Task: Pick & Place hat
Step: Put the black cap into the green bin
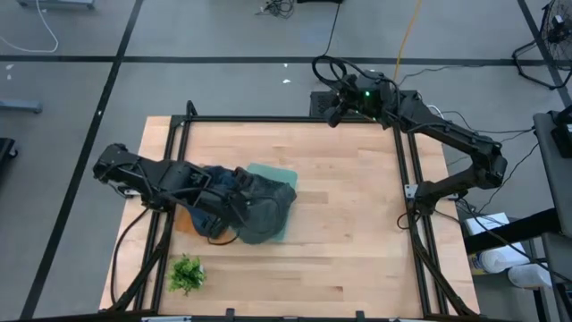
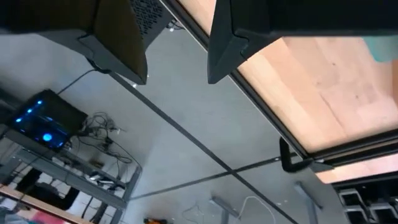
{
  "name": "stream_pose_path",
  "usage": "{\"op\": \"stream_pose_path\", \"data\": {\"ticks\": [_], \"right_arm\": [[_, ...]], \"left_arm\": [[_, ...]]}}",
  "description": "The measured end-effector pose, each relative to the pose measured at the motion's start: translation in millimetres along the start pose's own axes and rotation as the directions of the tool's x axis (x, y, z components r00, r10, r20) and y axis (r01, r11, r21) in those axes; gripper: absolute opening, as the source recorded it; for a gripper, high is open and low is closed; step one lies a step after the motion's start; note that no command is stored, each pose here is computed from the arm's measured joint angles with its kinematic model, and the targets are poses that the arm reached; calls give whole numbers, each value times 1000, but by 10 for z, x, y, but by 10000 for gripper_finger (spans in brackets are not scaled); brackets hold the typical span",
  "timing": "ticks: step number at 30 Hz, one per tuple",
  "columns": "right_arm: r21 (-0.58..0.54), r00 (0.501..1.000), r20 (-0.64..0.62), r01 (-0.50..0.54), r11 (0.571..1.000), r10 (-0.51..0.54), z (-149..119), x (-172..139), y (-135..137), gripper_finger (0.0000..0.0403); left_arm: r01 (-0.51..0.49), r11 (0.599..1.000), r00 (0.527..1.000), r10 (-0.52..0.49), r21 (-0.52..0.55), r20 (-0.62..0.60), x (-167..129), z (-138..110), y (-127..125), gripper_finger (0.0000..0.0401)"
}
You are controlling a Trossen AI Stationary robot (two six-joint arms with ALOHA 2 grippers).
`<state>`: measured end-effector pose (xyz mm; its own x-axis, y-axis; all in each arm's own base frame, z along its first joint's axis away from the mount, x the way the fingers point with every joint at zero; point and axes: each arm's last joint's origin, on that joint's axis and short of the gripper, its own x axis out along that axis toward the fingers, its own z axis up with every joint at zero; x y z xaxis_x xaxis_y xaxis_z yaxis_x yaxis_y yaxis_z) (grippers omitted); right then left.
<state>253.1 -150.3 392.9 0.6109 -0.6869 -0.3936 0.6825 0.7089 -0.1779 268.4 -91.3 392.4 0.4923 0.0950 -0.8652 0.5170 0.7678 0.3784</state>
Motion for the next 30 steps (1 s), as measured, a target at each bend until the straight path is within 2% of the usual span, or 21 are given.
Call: {"op": "stream_pose_path", "data": {"ticks": [11,15,18,24,30], "right_arm": [[44,1000,11,-4,999,3,11,-3,9,155],[56,1000,11,-5,998,4,11,-3,9,155],[56,1000,11,-6,998,5,11,-3,10,155],[57,998,15,-57,997,56,13,-5,25,155],[56,998,14,-57,997,56,12,-4,25,155]], "left_arm": [[-10,1000,1000,10,-4,17,17,18,25,14],[-7,999,1000,7,-42,16,26,14,41,14],[13,998,1000,-13,-61,11,93,32,71,14],[53,998,998,-54,-13,-24,317,113,87,14],[76,997,989,-78,-27,-124,540,80,176,14]]}}
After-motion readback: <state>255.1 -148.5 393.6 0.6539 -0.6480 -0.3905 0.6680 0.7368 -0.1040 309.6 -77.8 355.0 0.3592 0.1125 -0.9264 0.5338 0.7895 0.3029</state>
